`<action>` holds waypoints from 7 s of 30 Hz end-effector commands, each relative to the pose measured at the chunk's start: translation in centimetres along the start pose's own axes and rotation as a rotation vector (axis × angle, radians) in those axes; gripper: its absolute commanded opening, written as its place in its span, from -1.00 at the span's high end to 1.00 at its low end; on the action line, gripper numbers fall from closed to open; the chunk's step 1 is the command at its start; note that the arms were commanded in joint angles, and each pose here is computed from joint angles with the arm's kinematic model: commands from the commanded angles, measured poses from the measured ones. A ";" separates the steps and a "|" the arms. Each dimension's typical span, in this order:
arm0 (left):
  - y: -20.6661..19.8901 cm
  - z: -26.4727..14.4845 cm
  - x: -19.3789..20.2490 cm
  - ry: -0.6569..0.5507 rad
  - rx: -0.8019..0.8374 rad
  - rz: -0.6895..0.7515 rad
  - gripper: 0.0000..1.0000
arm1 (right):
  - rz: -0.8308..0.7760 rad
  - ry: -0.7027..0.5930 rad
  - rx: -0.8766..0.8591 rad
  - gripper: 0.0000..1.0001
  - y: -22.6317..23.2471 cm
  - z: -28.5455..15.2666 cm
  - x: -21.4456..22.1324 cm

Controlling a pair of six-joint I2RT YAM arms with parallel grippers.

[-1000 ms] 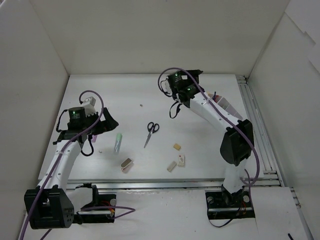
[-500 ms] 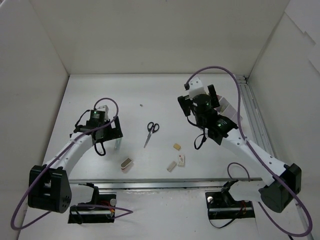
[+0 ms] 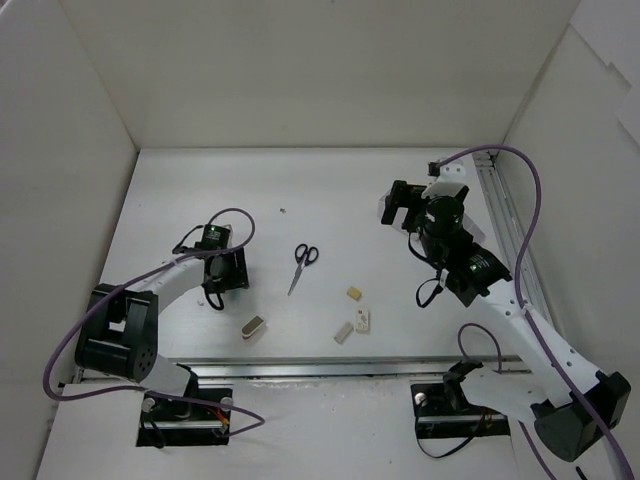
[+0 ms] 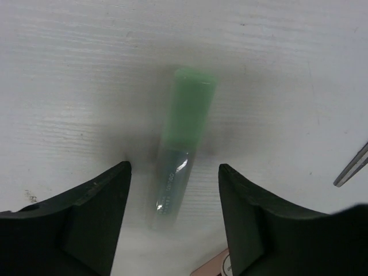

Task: Sort the stationery into containers
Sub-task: Pick up the pen from the center of the board, then place the pen in the storage box, then pick up the pen from the center of the board, then place the pen in the storage box.

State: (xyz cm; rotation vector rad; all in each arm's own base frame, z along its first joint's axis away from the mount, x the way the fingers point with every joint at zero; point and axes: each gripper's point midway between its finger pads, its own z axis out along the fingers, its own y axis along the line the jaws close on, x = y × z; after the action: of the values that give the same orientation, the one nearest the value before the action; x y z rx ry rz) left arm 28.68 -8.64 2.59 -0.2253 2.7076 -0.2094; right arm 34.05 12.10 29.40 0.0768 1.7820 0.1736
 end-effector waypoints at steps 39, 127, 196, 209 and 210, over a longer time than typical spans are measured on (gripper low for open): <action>-17.8 -12.5 -4.4 -0.510 0.383 0.642 1.00 | 0.337 0.338 -0.984 -0.96 16.8 -1.3 5.7; 12.2 -2.4 -9.4 -0.147 -0.144 -0.219 -0.68 | -0.170 0.219 -0.132 -0.69 -4.9 12.3 0.1; -18.9 -21.0 -12.4 -0.685 0.820 -0.553 1.00 | -0.100 -0.200 -0.883 -0.24 25.2 -0.6 6.4; -19.2 -21.7 -12.0 -0.697 0.845 -0.498 0.45 | -0.125 -0.213 -0.881 0.99 25.6 0.1 6.1; -19.1 -22.0 -12.0 -0.706 0.847 -0.489 0.05 | -0.126 -0.219 -0.877 1.00 25.3 0.1 5.7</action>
State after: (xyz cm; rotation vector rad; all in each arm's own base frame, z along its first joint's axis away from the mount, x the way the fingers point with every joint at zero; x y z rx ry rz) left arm 33.28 -22.16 25.25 -0.6315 1.7931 -1.0249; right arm 31.61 37.40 22.19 -0.6454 1.5294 0.7708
